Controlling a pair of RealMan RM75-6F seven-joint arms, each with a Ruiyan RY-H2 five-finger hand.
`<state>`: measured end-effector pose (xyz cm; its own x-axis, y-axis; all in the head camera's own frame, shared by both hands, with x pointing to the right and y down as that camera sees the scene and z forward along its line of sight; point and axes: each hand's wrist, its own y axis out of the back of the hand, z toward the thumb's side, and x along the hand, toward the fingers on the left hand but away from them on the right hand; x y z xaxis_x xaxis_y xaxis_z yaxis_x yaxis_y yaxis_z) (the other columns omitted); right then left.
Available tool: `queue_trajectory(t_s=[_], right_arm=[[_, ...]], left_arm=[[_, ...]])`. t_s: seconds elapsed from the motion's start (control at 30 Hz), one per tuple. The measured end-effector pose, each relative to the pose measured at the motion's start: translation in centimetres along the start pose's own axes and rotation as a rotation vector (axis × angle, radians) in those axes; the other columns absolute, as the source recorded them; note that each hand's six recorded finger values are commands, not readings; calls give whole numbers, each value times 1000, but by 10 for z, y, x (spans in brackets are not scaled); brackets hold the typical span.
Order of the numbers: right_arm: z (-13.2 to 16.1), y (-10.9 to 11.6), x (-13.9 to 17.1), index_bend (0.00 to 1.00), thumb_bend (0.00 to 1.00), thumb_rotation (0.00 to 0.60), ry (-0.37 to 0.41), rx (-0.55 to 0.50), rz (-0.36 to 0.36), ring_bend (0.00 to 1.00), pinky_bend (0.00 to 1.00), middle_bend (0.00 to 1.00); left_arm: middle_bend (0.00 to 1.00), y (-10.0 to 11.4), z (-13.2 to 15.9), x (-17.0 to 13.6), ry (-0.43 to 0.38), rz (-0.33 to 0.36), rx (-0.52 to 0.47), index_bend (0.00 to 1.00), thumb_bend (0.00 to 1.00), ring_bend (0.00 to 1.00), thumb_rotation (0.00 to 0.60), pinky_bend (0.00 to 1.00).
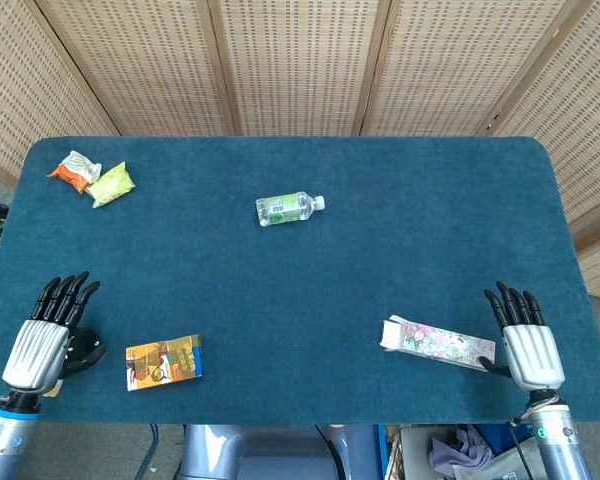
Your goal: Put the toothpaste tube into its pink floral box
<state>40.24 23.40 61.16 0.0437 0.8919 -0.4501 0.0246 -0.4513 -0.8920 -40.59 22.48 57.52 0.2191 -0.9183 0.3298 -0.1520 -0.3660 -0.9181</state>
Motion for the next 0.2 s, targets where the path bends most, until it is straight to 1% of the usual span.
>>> queue_trajectory(t_s=[0.13,0.2], right_arm=[[-9,9,15,0,0,600,-11,57,-4,0,0,0],[-10,13,20,0,0,600,-5,77,-16,0,0,0]], left_arm=[[0,1,-7,-3,21,0,4,7,228,0,600,0],[0,2,-9,-3,27,6,13,4,227,0,600,0]])
